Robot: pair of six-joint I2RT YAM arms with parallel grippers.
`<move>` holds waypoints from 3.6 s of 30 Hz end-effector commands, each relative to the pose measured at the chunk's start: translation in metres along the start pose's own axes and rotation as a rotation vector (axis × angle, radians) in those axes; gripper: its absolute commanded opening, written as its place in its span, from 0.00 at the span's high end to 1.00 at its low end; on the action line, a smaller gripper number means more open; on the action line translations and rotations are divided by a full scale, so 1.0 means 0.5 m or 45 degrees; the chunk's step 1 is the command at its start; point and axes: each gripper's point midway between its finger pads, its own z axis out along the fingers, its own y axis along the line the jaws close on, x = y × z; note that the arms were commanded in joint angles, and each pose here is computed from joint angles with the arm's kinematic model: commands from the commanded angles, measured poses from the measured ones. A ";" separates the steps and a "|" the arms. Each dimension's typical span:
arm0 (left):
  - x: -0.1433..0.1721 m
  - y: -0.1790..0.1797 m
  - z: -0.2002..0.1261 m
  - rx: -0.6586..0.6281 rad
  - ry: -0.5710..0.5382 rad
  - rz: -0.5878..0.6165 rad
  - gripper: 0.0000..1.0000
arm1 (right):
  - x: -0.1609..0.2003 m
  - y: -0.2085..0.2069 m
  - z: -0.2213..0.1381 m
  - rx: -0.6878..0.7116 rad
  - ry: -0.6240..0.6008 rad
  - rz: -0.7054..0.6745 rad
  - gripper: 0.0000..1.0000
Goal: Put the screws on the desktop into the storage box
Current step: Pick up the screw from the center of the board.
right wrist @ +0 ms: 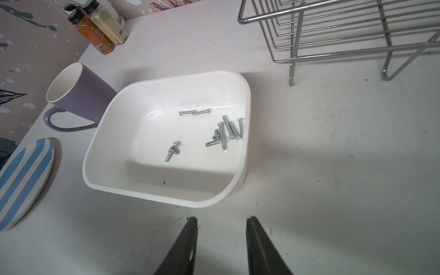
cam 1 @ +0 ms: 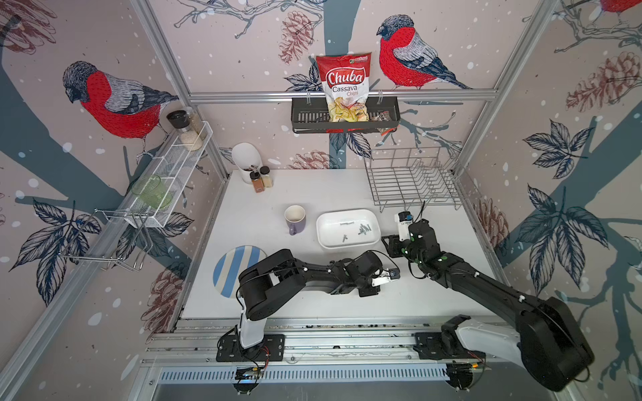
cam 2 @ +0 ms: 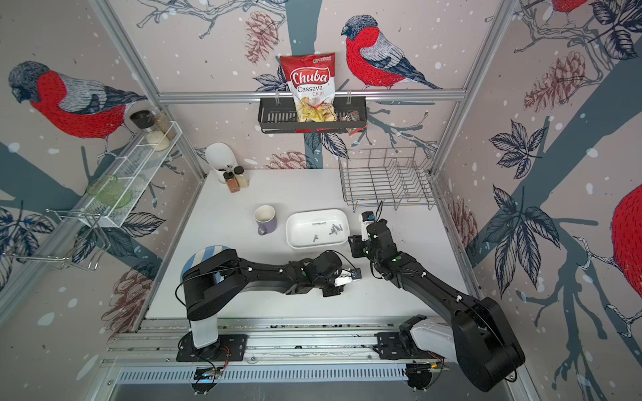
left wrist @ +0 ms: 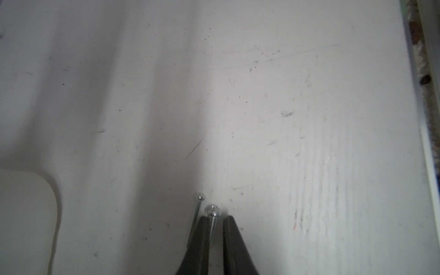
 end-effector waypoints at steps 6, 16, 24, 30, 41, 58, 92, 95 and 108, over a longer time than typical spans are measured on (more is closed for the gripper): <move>0.028 -0.010 0.005 0.040 0.098 -0.045 0.82 | -0.012 0.002 -0.003 -0.010 -0.030 0.017 0.62; 0.041 -0.015 0.009 0.060 0.151 -0.054 0.94 | -0.014 0.002 -0.007 -0.009 -0.038 0.016 0.61; 0.043 -0.015 0.005 0.058 0.152 -0.044 1.00 | -0.015 0.001 -0.010 -0.010 -0.047 0.020 0.61; 0.050 -0.010 0.005 0.039 0.180 -0.054 0.93 | -0.018 0.000 -0.013 -0.010 -0.054 0.020 0.60; 0.066 -0.006 0.008 0.028 0.252 -0.068 0.88 | -0.040 -0.013 -0.026 0.009 -0.090 0.054 0.57; 0.110 -0.011 0.008 0.057 0.448 -0.116 0.88 | -0.045 -0.019 -0.025 0.027 -0.084 0.054 0.57; -0.002 0.046 -0.082 -0.112 0.139 -0.137 1.00 | -0.040 -0.005 -0.043 -0.048 -0.100 0.081 0.57; -0.016 0.066 -0.098 -0.158 0.097 -0.164 1.00 | -0.027 -0.002 -0.033 -0.060 -0.068 0.083 0.57; -0.038 0.309 -0.217 -0.514 -0.028 -0.571 1.00 | 0.035 0.005 0.000 -0.072 0.054 0.088 0.57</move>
